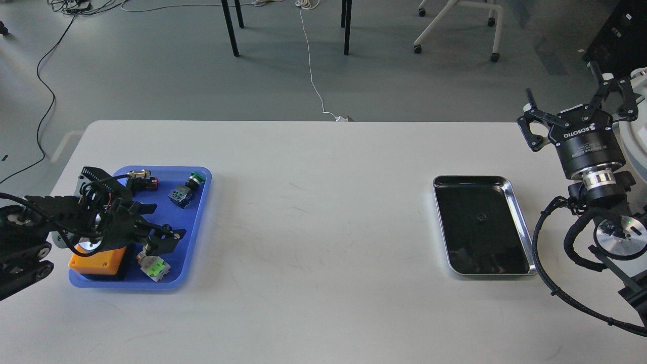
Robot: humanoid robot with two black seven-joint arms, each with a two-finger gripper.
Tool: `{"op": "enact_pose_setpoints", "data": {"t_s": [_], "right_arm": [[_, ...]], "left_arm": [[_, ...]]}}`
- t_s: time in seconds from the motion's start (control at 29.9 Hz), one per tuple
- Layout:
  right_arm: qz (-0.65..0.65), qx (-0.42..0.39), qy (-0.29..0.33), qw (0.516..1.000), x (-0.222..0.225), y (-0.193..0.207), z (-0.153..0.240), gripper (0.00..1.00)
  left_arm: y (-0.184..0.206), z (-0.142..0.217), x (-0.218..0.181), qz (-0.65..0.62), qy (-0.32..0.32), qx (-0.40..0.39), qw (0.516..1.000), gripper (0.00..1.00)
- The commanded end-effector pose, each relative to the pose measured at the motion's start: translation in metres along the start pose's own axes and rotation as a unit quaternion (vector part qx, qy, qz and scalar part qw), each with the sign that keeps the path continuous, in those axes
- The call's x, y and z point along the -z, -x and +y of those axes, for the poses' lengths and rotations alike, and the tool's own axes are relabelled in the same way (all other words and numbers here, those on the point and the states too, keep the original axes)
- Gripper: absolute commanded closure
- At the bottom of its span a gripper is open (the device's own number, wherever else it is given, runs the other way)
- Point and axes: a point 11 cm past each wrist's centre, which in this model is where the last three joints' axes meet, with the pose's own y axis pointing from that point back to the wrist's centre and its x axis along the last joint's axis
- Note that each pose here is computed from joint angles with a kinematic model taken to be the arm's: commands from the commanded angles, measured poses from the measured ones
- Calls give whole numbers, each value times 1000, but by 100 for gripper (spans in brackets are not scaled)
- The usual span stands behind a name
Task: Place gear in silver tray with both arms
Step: 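Close the left gripper on another black gear in the blue tray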
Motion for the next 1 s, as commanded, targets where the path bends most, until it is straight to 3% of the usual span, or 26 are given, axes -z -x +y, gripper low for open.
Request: {"op": "enact_pose_setpoints", "data": {"t_s": [0.0,0.1,0.2,0.23,0.27,0.57,0.97], "right_arm": [[1,0,1,1000,0,0,0,1],[1,0,1,1000,0,0,0,1],[1,0,1,1000,0,0,0,1],[2,-1,0,1000,0,-1,0,1],[1,-1,0,1000,0,-1,0,1],[1,-1,0,1000,0,-1,0,1],[2,-1,0,1000,0,-1,0,1]], "left_arm": [[2,0,3,1,-3,1,1000,15],[1,0,2,0,-2,1,1000,21],[1,0,2,0,-2,1,1000,21],[1,0,3,0,-3,-2,1000,39],[1,0,2,0,-2,-5,1000,43],[8,-1,6,-1,1,-1,1000,57],[9,-4,3,1,4,0,1000,57]]}}
